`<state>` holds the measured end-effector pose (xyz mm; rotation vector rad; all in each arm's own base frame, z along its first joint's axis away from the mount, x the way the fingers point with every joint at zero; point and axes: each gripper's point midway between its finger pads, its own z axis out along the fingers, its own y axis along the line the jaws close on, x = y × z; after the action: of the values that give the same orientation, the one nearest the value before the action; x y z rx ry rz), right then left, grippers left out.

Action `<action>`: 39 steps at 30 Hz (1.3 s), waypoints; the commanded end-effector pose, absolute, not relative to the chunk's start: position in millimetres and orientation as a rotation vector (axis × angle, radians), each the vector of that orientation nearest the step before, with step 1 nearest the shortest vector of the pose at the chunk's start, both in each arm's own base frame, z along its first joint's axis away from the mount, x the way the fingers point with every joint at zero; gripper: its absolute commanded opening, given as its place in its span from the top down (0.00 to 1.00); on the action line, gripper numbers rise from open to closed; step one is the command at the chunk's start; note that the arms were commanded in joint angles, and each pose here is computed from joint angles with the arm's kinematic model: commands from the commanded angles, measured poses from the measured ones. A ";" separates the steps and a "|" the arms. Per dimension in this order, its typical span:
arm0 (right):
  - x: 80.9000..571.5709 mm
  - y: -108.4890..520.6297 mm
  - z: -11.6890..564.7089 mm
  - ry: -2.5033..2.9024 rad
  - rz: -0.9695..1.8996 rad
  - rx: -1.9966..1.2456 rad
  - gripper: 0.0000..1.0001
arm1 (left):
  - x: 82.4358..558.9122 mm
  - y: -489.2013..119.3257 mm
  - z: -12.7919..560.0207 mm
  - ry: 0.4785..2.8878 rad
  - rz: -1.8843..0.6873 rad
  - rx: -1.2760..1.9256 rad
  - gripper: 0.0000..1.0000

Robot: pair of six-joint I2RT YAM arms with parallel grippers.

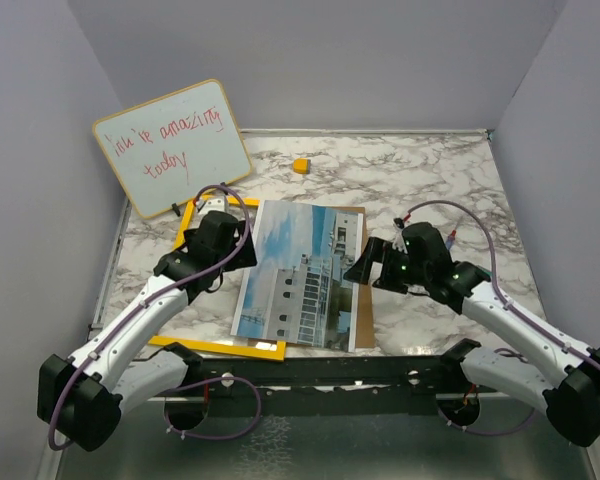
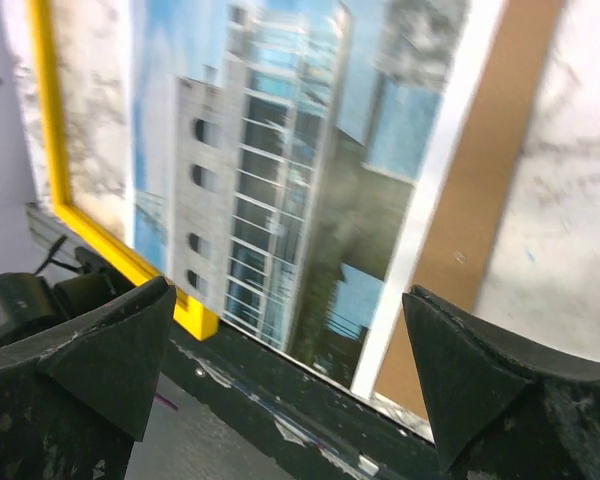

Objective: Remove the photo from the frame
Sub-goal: Reset both arms

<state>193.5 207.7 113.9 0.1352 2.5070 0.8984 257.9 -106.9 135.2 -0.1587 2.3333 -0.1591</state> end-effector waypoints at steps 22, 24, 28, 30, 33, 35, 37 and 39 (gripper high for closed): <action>340.2 96.1 214.2 2.151 0.045 0.291 0.00 | 267.3 -47.9 172.7 2.095 0.136 -0.286 0.01; 346.1 68.2 212.3 2.128 0.083 0.384 0.00 | 270.7 -50.1 174.3 2.085 0.131 -0.265 0.01; 347.6 40.1 230.9 1.986 0.058 0.444 0.00 | 285.4 -55.1 198.9 2.052 0.140 -0.237 0.01; 346.1 51.5 235.6 1.979 0.125 0.368 0.00 | 292.4 -57.3 203.2 2.038 0.143 -0.246 0.01; 342.1 59.2 232.9 2.018 0.158 0.326 0.00 | 300.2 -61.4 192.7 2.026 0.130 -0.262 0.01; 340.2 56.8 227.3 2.037 0.141 0.335 0.00 | 302.4 -67.5 185.3 2.049 0.113 -0.231 0.01; 337.0 54.3 218.1 2.069 0.117 0.342 0.00 | 300.8 -67.1 180.0 2.080 0.138 -0.193 0.01; 334.0 57.7 211.3 2.096 0.122 0.288 0.00 | 294.6 -58.0 172.3 2.106 0.206 -0.174 0.01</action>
<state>339.6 50.0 224.2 0.3772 2.0356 0.1074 298.0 -65.2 181.8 -0.2287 2.0777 0.1292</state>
